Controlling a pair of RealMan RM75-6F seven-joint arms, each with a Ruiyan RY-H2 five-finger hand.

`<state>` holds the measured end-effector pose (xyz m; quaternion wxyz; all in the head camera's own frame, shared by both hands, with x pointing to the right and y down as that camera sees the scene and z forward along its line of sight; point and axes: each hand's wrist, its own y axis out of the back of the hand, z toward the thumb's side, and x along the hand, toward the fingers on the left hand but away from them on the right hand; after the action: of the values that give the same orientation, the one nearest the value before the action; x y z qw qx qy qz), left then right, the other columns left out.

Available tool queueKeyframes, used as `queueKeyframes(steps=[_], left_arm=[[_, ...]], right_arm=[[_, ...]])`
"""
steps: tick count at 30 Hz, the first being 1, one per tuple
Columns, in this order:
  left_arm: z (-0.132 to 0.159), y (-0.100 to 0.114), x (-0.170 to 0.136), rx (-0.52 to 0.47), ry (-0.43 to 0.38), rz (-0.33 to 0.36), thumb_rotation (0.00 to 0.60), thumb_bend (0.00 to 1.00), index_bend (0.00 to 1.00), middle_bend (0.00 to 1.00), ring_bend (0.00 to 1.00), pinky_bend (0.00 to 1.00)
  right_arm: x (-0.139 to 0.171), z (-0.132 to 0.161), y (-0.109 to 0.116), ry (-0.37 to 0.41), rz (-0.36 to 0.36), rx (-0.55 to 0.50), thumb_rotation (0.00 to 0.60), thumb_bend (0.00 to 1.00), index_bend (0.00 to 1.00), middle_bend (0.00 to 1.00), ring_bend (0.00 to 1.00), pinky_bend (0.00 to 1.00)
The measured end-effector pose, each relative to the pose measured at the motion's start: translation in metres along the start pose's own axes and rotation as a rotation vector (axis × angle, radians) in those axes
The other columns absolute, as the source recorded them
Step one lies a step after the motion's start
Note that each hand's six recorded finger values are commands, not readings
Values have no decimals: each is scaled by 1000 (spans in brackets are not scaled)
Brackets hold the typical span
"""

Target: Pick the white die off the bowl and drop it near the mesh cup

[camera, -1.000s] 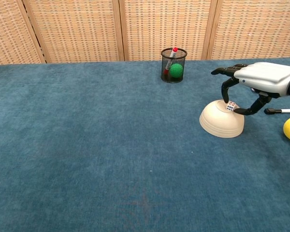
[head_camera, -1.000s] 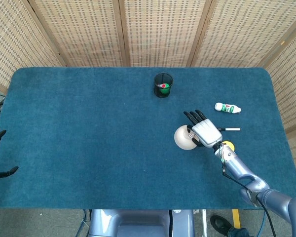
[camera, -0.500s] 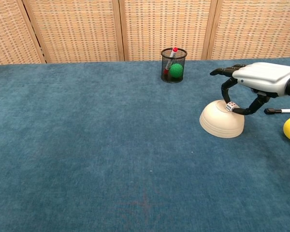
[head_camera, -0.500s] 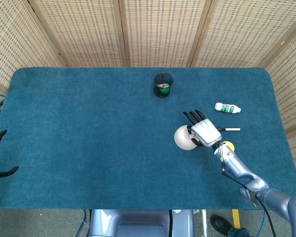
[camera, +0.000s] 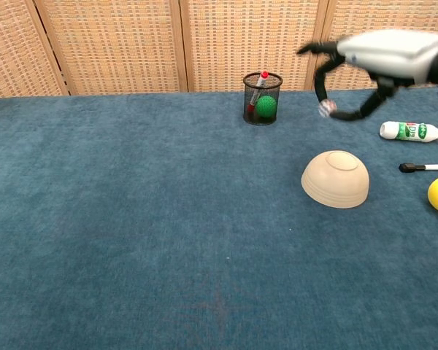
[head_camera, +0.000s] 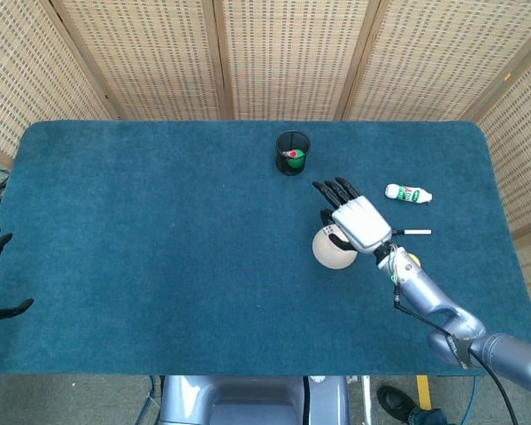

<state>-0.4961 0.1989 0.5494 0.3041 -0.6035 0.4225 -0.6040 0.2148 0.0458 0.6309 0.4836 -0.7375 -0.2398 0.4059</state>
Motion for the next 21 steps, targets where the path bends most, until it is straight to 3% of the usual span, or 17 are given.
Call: queueKeyframes(steps=[8, 12, 13, 21], left_arm=[[-2, 0, 0, -9, -6, -9, 600, 0, 0, 0, 0, 0], [-3, 2, 0, -16, -5, -8, 600, 0, 0, 0, 0, 0], [-4, 2, 0, -18, -5, -8, 600, 0, 0, 0, 0, 0], [-5, 4, -1, -26, -7, -6, 600, 0, 0, 0, 0, 0]], right_arm=[[-22, 25, 71, -30, -86, 54, 600, 414, 497, 29, 0, 60], [-29, 32, 88, -60, -87, 93, 600, 336, 95, 14, 0, 60], [-30, 34, 91, -68, -85, 103, 600, 319, 43, 9, 0, 60], [-23, 31, 99, -136, -87, 114, 600, 260, 6, 0, 0, 60]])
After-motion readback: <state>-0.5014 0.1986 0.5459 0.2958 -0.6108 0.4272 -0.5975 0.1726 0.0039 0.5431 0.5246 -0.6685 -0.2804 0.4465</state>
